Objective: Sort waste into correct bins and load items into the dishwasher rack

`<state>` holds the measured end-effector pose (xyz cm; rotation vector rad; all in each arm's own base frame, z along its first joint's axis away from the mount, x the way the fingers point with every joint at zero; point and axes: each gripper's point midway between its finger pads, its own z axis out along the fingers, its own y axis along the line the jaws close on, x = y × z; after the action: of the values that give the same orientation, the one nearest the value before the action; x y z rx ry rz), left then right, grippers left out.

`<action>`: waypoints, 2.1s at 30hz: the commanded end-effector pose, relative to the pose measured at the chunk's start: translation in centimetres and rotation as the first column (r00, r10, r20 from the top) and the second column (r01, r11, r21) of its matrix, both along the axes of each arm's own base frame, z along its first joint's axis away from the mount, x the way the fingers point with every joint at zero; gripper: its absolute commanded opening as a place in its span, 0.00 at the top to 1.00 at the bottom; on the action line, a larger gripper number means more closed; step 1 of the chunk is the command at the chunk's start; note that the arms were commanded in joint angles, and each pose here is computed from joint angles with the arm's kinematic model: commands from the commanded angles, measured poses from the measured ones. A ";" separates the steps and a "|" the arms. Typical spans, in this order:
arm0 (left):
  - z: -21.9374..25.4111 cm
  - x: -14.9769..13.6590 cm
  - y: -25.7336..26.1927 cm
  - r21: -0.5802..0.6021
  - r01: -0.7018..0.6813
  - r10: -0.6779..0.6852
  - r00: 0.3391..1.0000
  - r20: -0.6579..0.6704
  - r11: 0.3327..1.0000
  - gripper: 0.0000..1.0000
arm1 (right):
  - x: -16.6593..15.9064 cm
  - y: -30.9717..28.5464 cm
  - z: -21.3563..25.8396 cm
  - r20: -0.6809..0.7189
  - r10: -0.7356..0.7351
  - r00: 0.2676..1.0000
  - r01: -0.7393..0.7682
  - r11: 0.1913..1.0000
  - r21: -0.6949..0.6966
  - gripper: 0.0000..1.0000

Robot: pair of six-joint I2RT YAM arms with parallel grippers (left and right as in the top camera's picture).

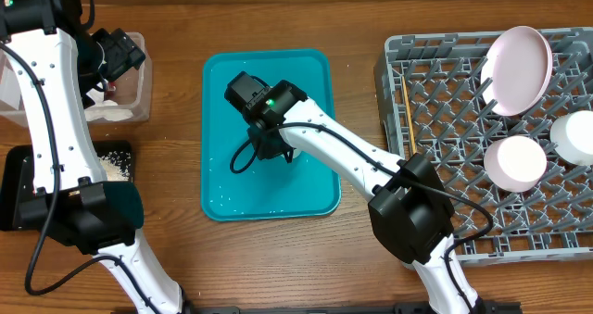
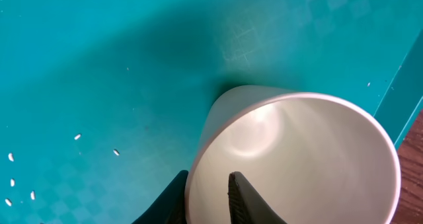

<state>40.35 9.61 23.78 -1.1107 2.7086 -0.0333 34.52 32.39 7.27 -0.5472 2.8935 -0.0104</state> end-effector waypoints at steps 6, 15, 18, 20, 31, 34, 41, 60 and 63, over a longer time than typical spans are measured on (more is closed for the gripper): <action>1.0 0.0 -0.3 -0.002 -0.002 0.002 0.999 0.032 1.000 0.00 | 0.9 0.2 1.2 0.027 -0.020 0.999 0.019 1.000 0.023 0.59; 1.0 0.0 -0.3 -0.002 -0.002 0.002 0.999 0.032 1.000 0.00 | 1.0 -0.4 6.0 0.046 -0.083 0.995 0.076 0.988 0.137 0.51; 1.0 0.0 -0.3 -0.002 -0.002 0.002 0.999 0.032 1.000 0.00 | 1.4 -1.3 8.6 0.061 -0.109 0.992 0.095 0.976 0.198 0.35; 1.0 0.0 -0.3 -0.002 -0.002 0.002 0.999 0.032 1.000 0.00 | 2.0 -2.5 10.2 0.075 -0.139 0.987 0.119 0.967 0.223 0.27; 1.0 0.0 -0.3 -0.002 -0.002 0.002 0.999 0.032 1.000 0.00 | 3.8 -8.8 9.4 -0.011 -0.336 0.942 0.331 0.921 0.204 0.31; 1.0 0.0 -0.3 -0.002 -0.002 0.002 0.999 0.032 1.000 0.00 | 3.4 -8.4 8.4 -0.060 -0.329 0.942 0.334 0.916 0.224 0.34; 1.0 0.0 -0.3 -0.002 -0.002 0.002 0.999 0.032 1.000 0.00 | 2.8 -7.7 5.9 -0.097 -0.310 0.946 0.325 0.917 0.230 0.22; 1.1 0.4 -2.4 -0.124 -0.020 0.027 0.998 0.053 0.992 0.00 | 5.4 -11.3 8.6 -0.330 -0.324 0.887 0.452 0.755 0.475 0.00; 1.1 0.7 -4.4 -0.192 0.069 -0.057 0.996 0.070 0.979 0.00 | 4.9 -11.3 8.8 -0.339 -0.323 0.883 0.456 0.759 0.465 0.00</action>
<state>40.78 7.93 23.85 -1.1366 2.7084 -0.1765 39.90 19.10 14.15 0.2821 2.9969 0.6952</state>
